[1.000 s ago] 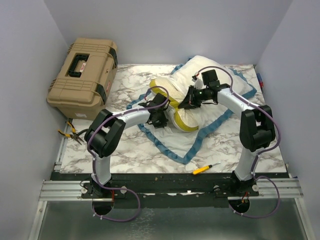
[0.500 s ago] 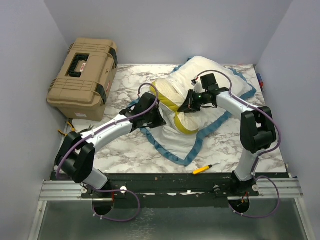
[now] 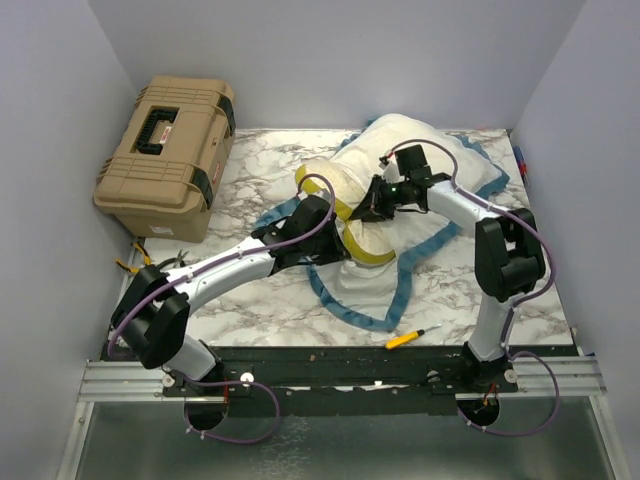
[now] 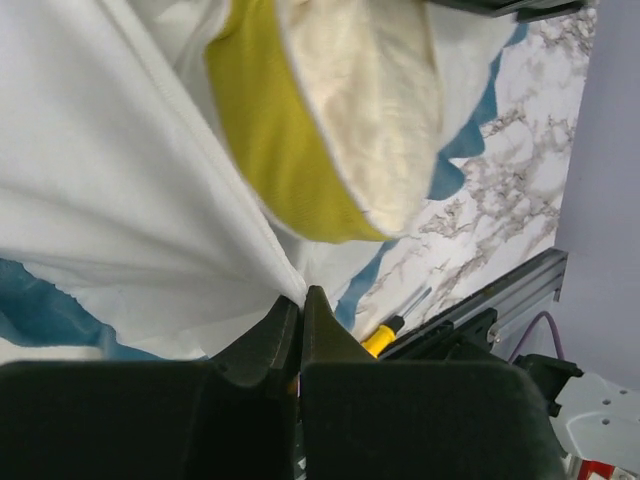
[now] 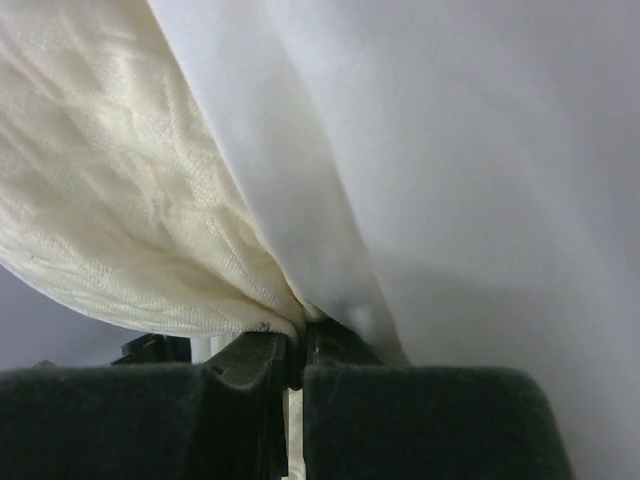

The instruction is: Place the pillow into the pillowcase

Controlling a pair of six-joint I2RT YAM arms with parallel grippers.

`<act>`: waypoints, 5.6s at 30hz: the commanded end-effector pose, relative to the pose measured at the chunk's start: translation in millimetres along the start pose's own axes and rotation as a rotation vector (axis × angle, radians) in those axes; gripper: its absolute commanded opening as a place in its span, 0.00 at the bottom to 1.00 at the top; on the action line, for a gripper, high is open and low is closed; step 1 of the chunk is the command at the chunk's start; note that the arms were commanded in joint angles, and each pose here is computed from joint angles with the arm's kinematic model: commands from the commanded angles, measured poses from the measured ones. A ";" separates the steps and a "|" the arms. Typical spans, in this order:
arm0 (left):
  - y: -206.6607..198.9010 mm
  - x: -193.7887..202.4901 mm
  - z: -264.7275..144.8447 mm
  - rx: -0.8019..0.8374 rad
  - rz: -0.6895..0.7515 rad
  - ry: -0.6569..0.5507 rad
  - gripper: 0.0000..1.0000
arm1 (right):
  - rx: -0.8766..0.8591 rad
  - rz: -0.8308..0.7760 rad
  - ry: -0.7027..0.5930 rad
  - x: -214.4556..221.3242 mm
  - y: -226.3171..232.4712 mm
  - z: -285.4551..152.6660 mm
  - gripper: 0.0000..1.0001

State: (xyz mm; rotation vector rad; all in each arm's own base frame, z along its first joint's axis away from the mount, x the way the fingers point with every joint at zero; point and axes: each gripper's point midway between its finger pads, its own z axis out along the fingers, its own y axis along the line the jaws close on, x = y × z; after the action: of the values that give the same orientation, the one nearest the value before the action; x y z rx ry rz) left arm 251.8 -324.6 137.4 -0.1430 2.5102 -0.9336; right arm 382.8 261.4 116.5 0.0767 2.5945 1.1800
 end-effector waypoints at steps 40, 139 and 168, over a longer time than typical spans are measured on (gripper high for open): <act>49.5 -31.5 -42.4 -0.029 -0.179 -0.115 0.00 | -0.189 -0.516 -0.050 -1.0 133.8 -28.4 0.69; 156.5 -174.8 2.4 -0.024 -0.221 -0.152 0.43 | -0.260 -0.336 0.058 -17.1 122.9 42.3 0.66; 49.2 -226.0 -62.7 0.102 -0.152 -0.383 0.00 | 0.030 -0.286 0.369 91.1 23.9 71.9 0.35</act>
State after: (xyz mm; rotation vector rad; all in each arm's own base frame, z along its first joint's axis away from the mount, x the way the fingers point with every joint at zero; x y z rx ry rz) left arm 406.4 -171.4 192.1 -0.5392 2.2265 -0.9182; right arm 327.5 367.7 70.6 -0.5420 2.7295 1.2526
